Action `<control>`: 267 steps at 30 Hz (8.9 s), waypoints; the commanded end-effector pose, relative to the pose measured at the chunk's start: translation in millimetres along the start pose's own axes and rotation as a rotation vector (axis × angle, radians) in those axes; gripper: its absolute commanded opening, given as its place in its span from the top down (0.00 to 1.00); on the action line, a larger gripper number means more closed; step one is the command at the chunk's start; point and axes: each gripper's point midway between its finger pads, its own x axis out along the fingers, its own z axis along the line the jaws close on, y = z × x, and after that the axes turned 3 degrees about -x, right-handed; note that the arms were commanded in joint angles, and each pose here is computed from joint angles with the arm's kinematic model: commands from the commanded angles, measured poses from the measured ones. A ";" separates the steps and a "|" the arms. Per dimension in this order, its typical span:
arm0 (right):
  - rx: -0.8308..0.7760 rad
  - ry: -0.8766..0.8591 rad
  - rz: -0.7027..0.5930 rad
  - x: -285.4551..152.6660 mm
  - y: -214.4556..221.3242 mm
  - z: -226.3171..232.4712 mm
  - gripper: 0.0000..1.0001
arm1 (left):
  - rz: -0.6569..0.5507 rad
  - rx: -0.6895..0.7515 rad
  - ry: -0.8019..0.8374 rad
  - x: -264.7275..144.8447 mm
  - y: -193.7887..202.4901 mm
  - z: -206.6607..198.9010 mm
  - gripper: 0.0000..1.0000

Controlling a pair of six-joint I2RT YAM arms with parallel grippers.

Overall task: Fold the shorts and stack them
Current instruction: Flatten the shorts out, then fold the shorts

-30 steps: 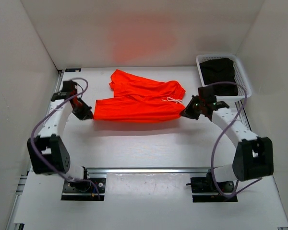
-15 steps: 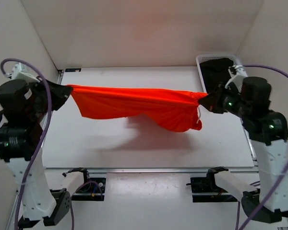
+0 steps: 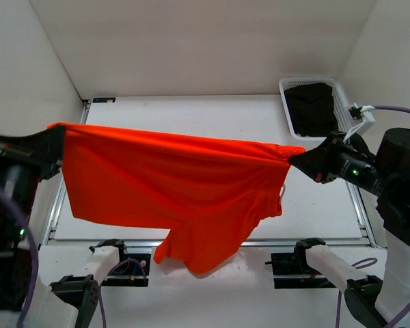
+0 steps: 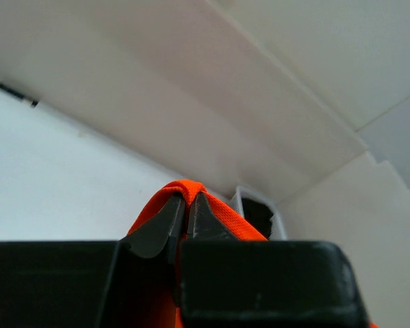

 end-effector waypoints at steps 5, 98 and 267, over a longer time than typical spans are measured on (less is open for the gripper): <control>0.069 0.250 0.131 108.2 18.6 -105.8 1.00 | 0.317 0.027 -0.252 202.3 107.2 92.9 0.90; 0.502 0.491 0.449 216.9 220.0 -275.2 1.00 | 1.285 0.011 -0.671 54.4 421.2 273.3 0.68; 0.538 0.508 0.448 328.9 142.3 -292.8 0.22 | 1.303 0.107 -0.811 193.0 457.1 326.4 0.06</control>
